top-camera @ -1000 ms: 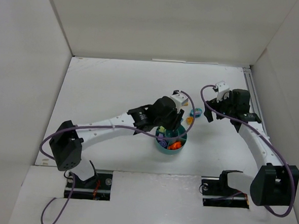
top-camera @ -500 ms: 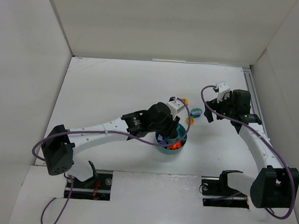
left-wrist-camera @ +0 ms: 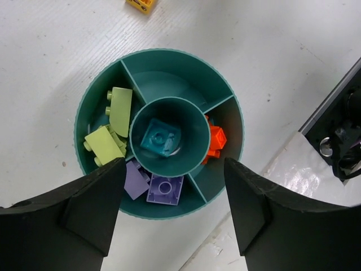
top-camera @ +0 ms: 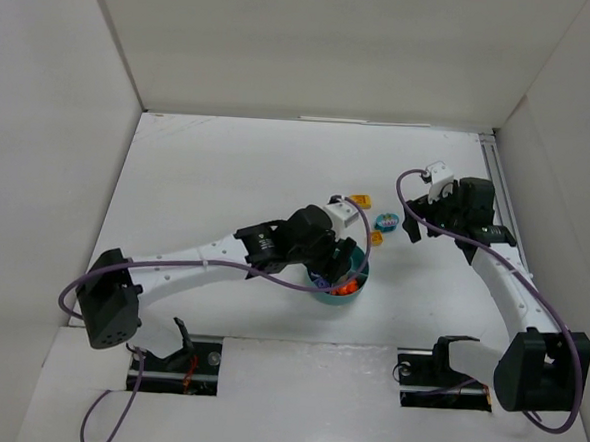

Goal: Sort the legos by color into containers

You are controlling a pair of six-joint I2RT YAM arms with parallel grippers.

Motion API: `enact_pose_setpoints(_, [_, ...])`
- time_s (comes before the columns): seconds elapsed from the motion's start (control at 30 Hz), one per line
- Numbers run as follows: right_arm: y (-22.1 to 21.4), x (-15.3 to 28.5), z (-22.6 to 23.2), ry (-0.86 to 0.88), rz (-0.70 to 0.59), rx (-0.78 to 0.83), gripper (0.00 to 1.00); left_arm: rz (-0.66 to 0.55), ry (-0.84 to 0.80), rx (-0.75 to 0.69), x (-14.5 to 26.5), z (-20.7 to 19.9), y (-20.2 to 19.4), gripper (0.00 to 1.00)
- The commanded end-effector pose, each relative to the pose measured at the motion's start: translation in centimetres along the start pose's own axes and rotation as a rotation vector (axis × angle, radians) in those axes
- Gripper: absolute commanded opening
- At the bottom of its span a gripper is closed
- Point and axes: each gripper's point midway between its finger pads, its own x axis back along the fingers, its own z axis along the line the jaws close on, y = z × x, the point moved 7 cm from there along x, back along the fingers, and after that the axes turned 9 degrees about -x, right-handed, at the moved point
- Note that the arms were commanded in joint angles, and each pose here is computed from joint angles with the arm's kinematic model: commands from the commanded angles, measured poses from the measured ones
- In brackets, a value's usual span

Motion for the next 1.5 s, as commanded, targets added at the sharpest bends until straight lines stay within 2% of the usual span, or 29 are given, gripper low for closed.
enact_pose_setpoints(0.0, [1.3,0.4,-0.2,0.0,-0.07,0.026,1.0,-0.045,-0.01,-0.006,1.5,-0.2,0.7,0.67])
enact_pose_setpoints(0.07, [1.3,0.0,-0.1,-0.007,-0.065,0.034,1.0,-0.067,-0.003,0.005,2.0,-0.2,1.0,0.69])
enact_pose_setpoints(0.1, [1.0,-0.4,0.0,-0.012,-0.045,0.045,1.0,-0.093,0.013,0.007,2.3,0.0,1.5,0.75])
enact_pose_setpoints(0.17, [1.5,-1.6,0.5,0.01,-0.021,0.058,1.0,-0.153,0.056,0.032,3.3,0.3,2.4,0.97])
enact_pose_setpoints(0.2, [1.5,-2.1,0.7,0.01,-0.005,0.063,1.0,-0.187,0.115,0.062,3.7,0.9,2.9,1.0])
enact_pose_setpoints(0.27, [2.4,-3.3,1.2,0.018,-0.011,0.087,1.0,-0.224,0.184,0.11,4.3,1.7,3.5,1.0])
enact_pose_setpoints(0.3, [2.0,-4.5,1.3,0.022,0.028,0.084,1.0,-0.249,0.233,0.156,4.9,3.0,4.1,1.0])
enact_pose_setpoints(0.37, [2.1,-5.7,1.5,0.031,0.053,0.091,1.0,-0.259,0.314,0.277,5.2,4.7,4.4,1.0])
enact_pose_setpoints(0.43, [2.7,-7.3,1.5,0.033,0.066,0.097,1.0,-0.279,0.403,0.397,5.9,7.7,4.9,1.0])
enact_pose_setpoints(0.47, [2.9,-8.2,1.7,0.034,0.076,0.106,1.0,-0.28,0.455,0.5,6.3,10.0,4.6,1.0])
enact_pose_setpoints(0.5, [2.9,-8.7,2.1,0.035,0.085,0.104,1.0,-0.27,0.435,0.523,5.9,9.8,4.5,1.0])
enact_pose_setpoints(0.53, [2.8,-9.1,1.9,0.022,0.096,0.093,0.98,-0.253,0.488,0.593,6.0,12.4,3.7,1.0])
enact_pose_setpoints(0.63, [2.4,-10.7,2.1,-0.004,0.138,0.081,0.97,-0.192,0.485,0.707,5.3,15.6,1.9,1.0])
enact_pose_setpoints(0.93, [0.6,-12.5,2.1,-0.026,0.23,0.033,0.92,-0.194,0.464,0.689,4.6,16.1,2.2,1.0])
enact_pose_setpoints(1.1, [-0.2,-12.9,2.2,-0.025,0.263,0.017,0.8,-0.176,0.478,0.682,4.2,16.4,1.9,1.0])
enact_pose_setpoints(1.13, [-0.2,-12.9,2.1,-0.036,0.264,0.018,0.7,-0.176,0.478,0.682,4.2,16.4,1.9,1.0])
enact_pose_setpoints(1.23, [-0.3,-12.9,2.4,-0.029,0.274,0.023,0.58,-0.176,0.478,0.682,4.2,16.4,1.9,1.0])
enact_pose_setpoints(1.37, [0.2,-12.3,2.5,-0.03,0.26,0.025,0.52,-0.176,0.478,0.682,4.0,16.4,1.7,1.0])
enact_pose_setpoints(1.47, [1.3,-11.2,2.6,-0.022,0.221,0.039,0.52,-0.189,0.475,0.68,4.5,16.2,1.7,1.0])
